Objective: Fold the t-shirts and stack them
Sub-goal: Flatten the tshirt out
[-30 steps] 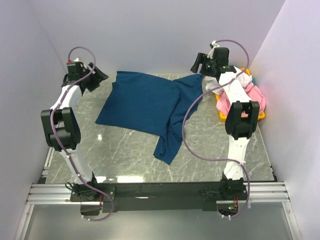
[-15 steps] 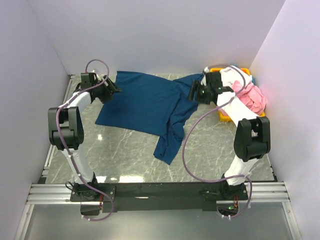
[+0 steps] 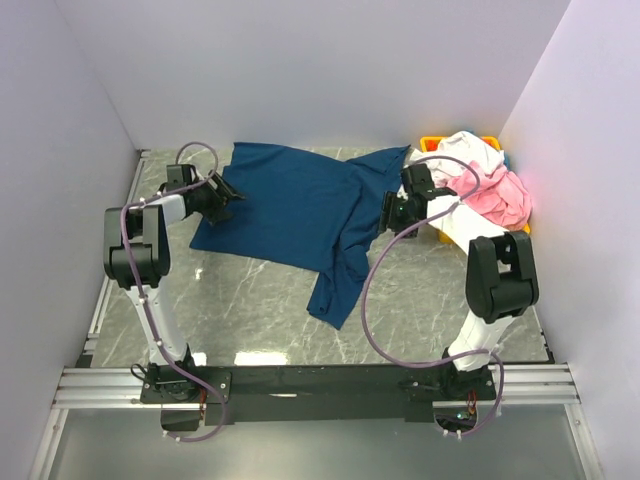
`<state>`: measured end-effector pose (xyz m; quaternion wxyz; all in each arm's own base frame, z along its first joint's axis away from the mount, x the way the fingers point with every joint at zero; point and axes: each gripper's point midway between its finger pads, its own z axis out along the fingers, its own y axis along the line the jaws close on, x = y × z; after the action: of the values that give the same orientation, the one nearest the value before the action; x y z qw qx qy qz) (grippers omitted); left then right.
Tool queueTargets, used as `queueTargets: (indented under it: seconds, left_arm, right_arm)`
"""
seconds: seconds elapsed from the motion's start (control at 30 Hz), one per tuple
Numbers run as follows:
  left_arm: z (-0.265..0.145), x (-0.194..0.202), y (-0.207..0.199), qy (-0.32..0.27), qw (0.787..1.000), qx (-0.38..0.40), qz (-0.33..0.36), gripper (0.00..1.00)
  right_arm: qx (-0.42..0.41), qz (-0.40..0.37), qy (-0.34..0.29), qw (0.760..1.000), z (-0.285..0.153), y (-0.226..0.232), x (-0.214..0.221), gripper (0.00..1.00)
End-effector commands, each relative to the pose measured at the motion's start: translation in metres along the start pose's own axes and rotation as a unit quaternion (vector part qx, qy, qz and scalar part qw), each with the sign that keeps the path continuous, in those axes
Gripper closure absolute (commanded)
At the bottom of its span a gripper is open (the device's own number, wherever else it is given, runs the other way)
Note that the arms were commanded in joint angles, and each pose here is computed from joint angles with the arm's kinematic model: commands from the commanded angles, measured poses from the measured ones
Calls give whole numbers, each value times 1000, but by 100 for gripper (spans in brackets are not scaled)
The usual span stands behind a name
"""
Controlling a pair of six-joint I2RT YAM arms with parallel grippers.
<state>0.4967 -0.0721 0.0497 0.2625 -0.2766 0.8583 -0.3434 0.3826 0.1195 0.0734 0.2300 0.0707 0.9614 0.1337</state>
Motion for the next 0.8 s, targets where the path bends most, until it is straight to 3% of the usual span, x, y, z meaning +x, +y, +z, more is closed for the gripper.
queueTargets:
  seconds: [0.0, 0.33, 0.77]
  left_arm:
    - [-4, -11, 12, -19, 1000, -12, 0, 20]
    - [-33, -22, 46, -37, 998, -45, -14, 20]
    - [-40, -25, 38, -46, 998, -36, -12, 20]
  right_arm:
    - [9, 2, 11, 1000, 6, 5, 2, 38]
    - [11, -18, 39, 999, 24, 19, 12, 37]
    - [34, -66, 71, 995, 50, 29, 17, 36]
